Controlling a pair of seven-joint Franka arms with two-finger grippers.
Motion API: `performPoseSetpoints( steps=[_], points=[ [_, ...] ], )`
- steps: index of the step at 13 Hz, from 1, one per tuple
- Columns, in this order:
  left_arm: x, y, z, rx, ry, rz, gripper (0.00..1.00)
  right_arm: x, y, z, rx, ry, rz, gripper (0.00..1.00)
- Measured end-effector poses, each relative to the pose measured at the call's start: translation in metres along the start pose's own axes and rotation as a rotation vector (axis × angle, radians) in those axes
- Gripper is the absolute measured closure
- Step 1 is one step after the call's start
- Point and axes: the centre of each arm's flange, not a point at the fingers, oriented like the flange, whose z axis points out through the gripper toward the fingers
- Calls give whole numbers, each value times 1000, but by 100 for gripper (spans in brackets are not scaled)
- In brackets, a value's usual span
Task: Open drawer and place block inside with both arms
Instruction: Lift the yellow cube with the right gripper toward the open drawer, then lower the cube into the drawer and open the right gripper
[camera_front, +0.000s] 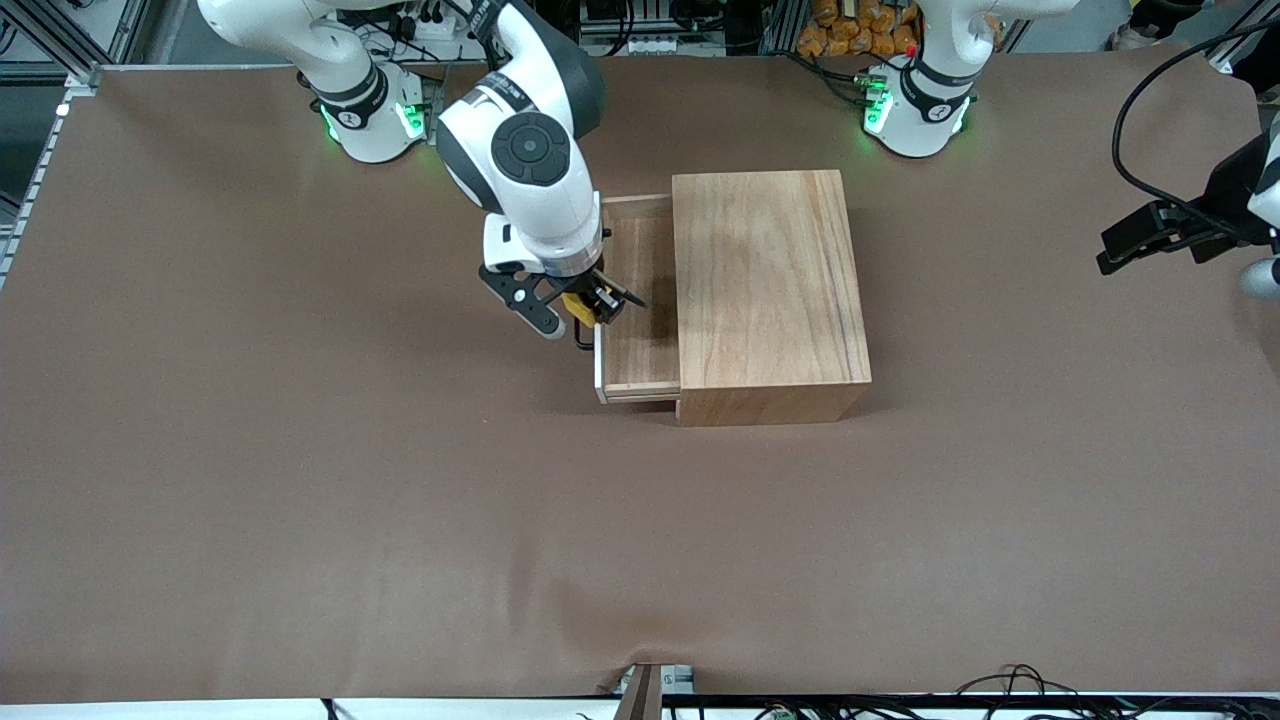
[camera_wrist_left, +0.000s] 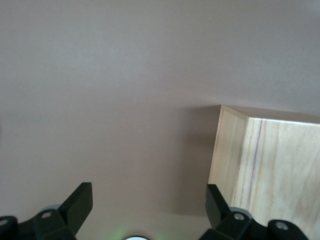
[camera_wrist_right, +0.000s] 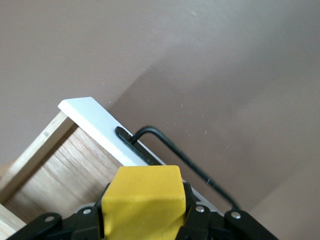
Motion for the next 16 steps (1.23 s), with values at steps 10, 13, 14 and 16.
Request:
performPoseSetpoints(
  steps=[10, 13, 14, 16],
  points=[
    [-16, -5, 31, -3, -23, 1, 0, -43, -15, 36, 56, -42, 612, 44],
    [-19, -16, 24, -6, -10, 9, 0, -46, -17, 61, 34, -45, 627, 44],
    [-19, -19, 23, -7, -6, 7, 0, -47, -17, 65, 28, -45, 628, 44],
    [-19, -23, 21, -8, -2, 3, 0, -51, -17, 70, 20, -44, 632, 44]
  ],
)
